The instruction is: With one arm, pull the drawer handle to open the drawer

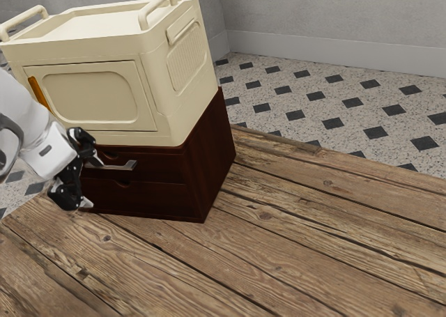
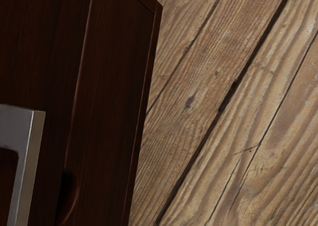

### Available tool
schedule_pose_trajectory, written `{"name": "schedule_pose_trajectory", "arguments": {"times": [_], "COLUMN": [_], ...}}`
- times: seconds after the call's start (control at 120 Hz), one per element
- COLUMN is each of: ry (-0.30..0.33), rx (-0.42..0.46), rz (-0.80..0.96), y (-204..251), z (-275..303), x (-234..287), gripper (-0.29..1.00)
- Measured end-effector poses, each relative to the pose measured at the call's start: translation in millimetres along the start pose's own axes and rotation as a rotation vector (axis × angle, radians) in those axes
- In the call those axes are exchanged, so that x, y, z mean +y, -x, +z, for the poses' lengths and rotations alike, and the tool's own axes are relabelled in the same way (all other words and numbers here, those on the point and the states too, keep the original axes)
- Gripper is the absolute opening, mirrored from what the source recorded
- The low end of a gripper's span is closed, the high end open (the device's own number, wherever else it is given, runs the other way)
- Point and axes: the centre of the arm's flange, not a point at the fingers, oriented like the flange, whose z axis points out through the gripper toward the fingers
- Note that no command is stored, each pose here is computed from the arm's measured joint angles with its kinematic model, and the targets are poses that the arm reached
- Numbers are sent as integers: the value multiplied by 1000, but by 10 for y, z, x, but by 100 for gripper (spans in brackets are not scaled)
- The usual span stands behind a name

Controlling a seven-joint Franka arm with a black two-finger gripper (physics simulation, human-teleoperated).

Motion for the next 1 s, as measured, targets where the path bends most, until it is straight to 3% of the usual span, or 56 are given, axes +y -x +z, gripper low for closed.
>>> {"name": "schedule_pose_trajectory", "arguments": {"times": [1.0], "ry": [-18], "rx": [3], "rz": [12], "y": [230], "z": [182], "x": [-143], "gripper": [70]}}
